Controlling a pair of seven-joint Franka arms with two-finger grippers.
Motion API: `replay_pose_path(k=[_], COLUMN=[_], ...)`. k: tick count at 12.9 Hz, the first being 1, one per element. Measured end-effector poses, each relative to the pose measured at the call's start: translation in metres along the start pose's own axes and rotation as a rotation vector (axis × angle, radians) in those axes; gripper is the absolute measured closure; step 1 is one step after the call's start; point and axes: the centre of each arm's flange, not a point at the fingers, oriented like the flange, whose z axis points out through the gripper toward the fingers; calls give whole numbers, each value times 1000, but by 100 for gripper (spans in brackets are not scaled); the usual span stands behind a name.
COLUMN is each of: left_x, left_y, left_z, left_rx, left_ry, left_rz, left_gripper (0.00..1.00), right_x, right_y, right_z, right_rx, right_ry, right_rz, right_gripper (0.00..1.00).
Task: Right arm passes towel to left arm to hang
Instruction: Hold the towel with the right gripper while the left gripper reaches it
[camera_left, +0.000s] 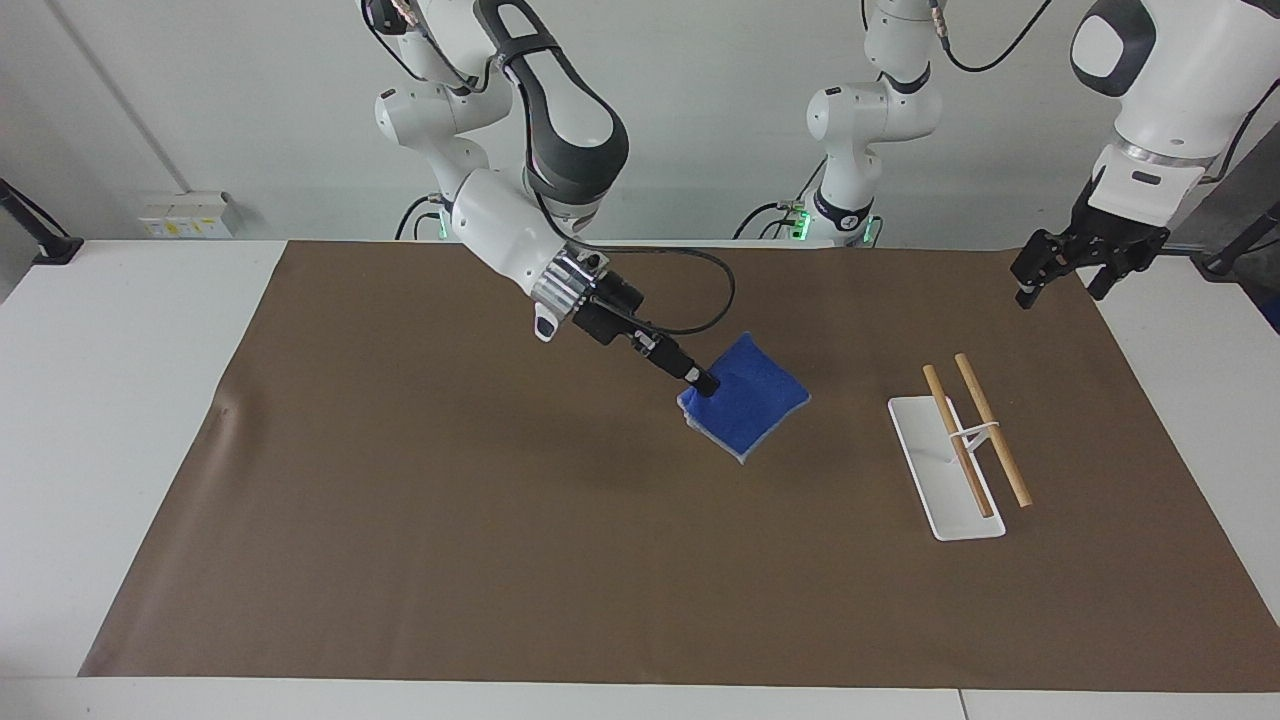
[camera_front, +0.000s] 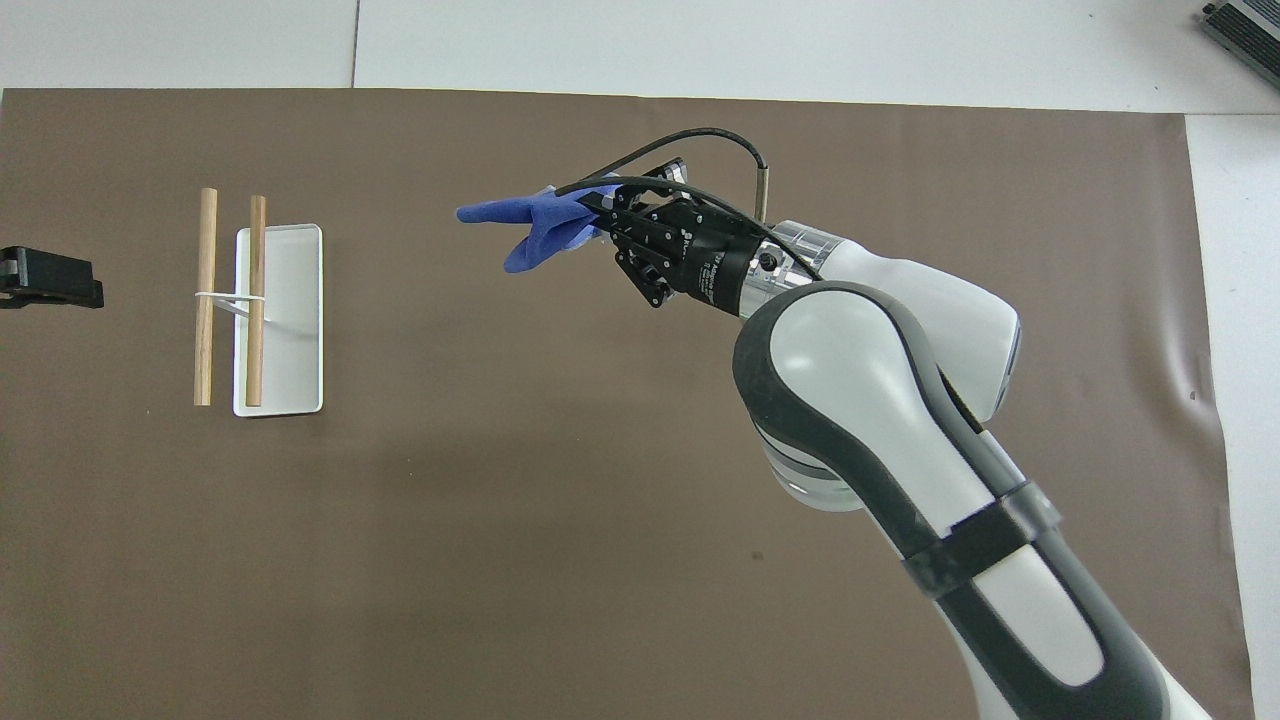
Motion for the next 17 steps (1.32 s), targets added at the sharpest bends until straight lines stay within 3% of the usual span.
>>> replay_pose_path(k=[3,6,11,17], left_x=[-1,-7,-22,-26], left_y=[6,12,84,147], left_z=[0,4,15,23], left_rx=[0,2,2,-190], left_ry=[-3,-56,-58,30], left_rz=[10,-19,-361,-930], left_gripper=[0,0,0,0], right_x=[-2,-3,-4,-4], right_y=[3,6,7,11], right_z=[3,7,9,11], right_rx=[-6,-14,-35,-43], right_ry=[-4,-10,-51,-52], right_rz=[-1,1,24,34], right_gripper=[92,92,92,92])
